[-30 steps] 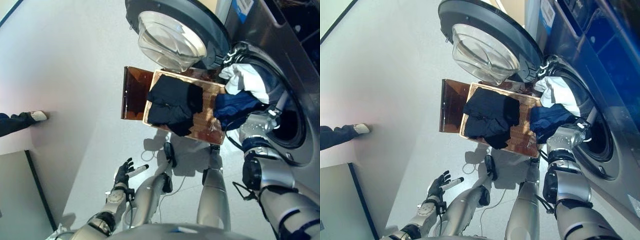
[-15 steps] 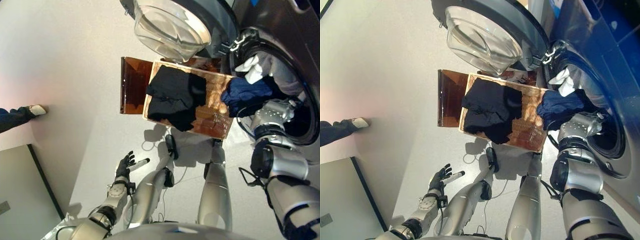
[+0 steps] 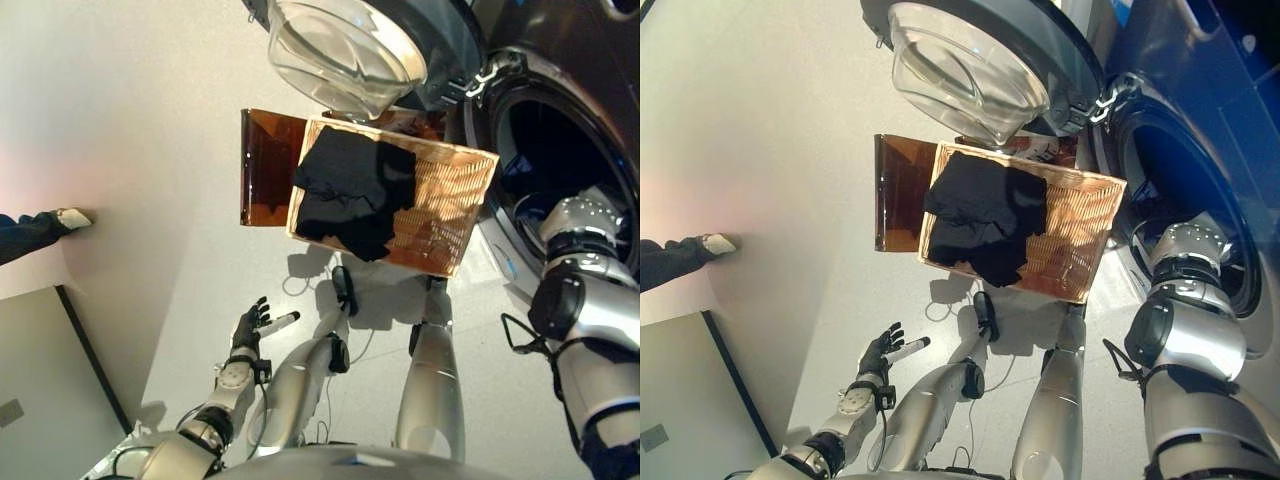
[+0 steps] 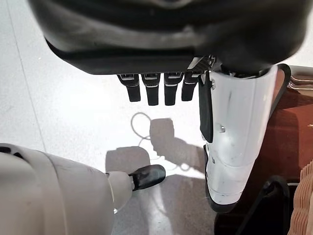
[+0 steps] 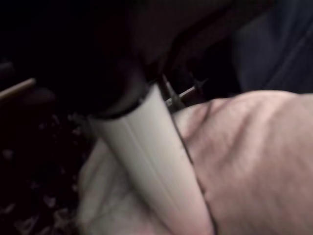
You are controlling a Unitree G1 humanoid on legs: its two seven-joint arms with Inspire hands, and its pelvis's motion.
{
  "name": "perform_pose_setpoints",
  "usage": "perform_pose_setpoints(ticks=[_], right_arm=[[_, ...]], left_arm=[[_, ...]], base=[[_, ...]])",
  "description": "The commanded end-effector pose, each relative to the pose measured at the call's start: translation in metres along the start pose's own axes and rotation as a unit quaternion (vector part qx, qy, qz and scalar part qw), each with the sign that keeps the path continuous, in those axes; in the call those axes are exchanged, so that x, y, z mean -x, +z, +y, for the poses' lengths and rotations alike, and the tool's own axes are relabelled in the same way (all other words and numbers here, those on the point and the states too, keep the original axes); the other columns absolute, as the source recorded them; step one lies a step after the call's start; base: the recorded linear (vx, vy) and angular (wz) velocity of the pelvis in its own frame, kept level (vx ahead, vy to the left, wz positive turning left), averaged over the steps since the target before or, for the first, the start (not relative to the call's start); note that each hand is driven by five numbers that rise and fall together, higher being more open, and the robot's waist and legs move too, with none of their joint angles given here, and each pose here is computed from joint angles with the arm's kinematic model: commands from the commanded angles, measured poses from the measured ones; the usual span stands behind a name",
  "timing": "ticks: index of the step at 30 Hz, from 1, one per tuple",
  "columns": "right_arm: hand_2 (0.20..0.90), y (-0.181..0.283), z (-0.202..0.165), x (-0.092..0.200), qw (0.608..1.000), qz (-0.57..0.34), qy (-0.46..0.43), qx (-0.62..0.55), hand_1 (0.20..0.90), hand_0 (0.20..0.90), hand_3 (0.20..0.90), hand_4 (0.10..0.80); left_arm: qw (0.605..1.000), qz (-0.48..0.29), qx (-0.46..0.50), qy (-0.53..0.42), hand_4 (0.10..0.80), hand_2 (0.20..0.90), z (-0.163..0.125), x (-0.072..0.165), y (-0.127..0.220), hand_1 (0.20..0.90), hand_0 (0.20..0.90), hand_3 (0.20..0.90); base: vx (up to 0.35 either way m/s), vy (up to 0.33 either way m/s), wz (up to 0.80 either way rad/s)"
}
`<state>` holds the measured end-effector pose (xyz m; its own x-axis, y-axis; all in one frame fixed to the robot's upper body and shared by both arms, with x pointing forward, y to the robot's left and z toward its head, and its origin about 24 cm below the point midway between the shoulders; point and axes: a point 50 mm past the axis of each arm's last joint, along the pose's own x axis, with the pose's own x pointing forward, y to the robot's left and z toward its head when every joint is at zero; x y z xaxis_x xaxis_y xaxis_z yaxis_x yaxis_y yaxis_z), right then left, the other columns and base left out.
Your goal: Pick up the clothes and place them into the washing machine
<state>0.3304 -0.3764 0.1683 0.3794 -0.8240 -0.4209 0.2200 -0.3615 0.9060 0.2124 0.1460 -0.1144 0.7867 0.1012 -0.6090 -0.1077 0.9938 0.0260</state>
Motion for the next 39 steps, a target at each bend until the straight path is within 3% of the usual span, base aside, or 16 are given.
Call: perform_pose_setpoints(ticks=[1,11,12,13,39], right_arm=[[0.200,0.054,0.081,0.013,0.984,-0.106,0.133,-0.057,0.200,0.200,0.200,0.300],[0.208,0.048,0.095,0.022,0.981,-0.096,0.167,-0.035,0.208,0.208,0.208,0.306],[0.705,0.050,0.093,0.020,0.981,-0.099,0.160,-0.035,0.705,0.705,0.705,0.661],[0.900,0.050,0.094,0.020,0.981,-0.099,0.160,-0.035,0.900,0.900,0.900,0.800],[0.900,0.028,0.089,0.026,0.985,-0.080,0.155,0.011,0.900,0.900,0.900,0.800]], left_arm=[[0.997,0.042,-0.016,0.062,0.800,0.900,0.031,0.006,-0.022,0.900,0.900,0.900],[0.997,0.040,-0.013,0.066,0.800,0.900,0.034,0.006,-0.021,0.900,0.900,0.900],[0.997,0.037,-0.013,0.067,0.800,0.900,0.035,0.005,-0.020,0.900,0.900,0.900],[0.997,0.037,-0.013,0.067,0.800,0.900,0.035,0.005,-0.020,0.900,0.900,0.900],[0.996,0.042,-0.008,0.079,0.800,0.900,0.039,0.005,-0.020,0.900,0.900,0.900]], base=[[0.000,0.000,0.00],[0.000,0.000,0.00],[0.000,0.000,0.00],[0.000,-0.005,0.04],[0.002,0.001,0.00]])
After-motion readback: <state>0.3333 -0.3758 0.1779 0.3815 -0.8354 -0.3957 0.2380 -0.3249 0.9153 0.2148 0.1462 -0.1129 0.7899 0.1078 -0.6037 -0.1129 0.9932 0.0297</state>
